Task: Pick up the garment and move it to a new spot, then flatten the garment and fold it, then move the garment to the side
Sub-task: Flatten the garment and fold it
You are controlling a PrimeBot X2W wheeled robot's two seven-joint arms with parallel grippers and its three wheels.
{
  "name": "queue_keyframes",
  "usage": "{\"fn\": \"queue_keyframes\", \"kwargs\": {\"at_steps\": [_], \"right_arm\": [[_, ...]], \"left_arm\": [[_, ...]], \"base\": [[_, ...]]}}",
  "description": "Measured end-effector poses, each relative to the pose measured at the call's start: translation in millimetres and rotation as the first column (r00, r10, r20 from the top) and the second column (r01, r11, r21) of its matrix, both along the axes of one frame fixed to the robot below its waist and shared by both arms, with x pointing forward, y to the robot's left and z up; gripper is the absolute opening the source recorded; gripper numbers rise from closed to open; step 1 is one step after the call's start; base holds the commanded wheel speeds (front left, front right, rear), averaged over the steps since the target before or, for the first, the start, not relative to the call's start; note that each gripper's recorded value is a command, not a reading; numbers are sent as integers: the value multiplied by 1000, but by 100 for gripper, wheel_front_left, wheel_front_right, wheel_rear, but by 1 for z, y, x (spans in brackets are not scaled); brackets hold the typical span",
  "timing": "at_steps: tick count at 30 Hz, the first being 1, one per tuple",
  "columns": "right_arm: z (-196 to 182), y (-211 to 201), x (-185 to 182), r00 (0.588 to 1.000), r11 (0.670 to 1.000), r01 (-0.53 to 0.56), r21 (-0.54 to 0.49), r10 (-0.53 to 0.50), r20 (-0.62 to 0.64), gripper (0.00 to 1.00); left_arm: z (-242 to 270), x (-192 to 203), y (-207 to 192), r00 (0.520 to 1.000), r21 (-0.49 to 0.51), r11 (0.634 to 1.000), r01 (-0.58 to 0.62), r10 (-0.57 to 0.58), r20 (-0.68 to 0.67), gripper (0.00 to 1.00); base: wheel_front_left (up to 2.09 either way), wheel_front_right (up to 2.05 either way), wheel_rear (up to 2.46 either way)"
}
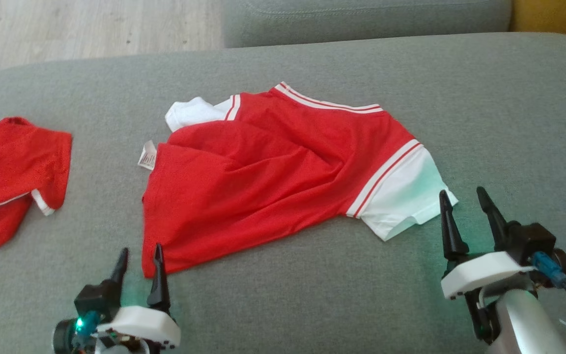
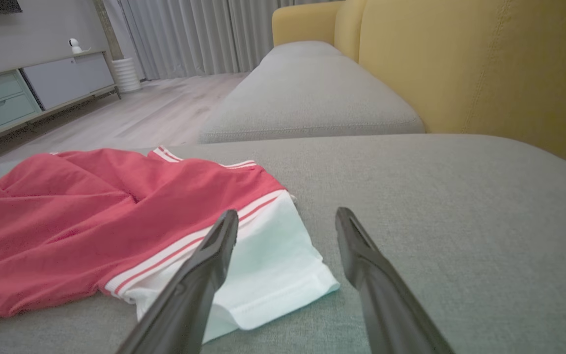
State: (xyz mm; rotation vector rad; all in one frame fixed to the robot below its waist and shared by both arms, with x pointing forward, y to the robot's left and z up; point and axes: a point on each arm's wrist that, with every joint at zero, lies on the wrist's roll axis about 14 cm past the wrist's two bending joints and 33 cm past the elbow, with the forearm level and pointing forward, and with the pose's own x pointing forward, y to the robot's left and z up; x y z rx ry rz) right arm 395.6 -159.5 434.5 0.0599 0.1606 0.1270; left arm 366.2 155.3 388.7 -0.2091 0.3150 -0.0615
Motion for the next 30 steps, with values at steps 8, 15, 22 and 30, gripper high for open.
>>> {"fn": "queue_keyframes", "kwargs": {"at_steps": [8, 15, 22, 30], "right_arm": [[39, -3, 2, 992, 1000, 13, 13, -14, 122, 100], [30, 5, -23, 996, 1000, -3, 23, 1, 94, 100], [25, 9, -27, 997, 1000, -18, 17, 16, 80, 100], [13, 15, -25, 999, 999, -36, 17, 35, 40, 100]], "left_arm": [[31, 5, 9, 993, 134, 991, -28, 13, 115, 100], [34, -13, 17, 991, 189, 980, -55, 31, 127, 100], [29, -25, 20, 993, 195, 979, -60, 39, 110, 100], [1, -32, 7, 1000, 50, 999, -12, 11, 12, 100]], "base": [[0, 0, 0], [0, 0, 0], [0, 0, 0], [0, 0, 0]]}}
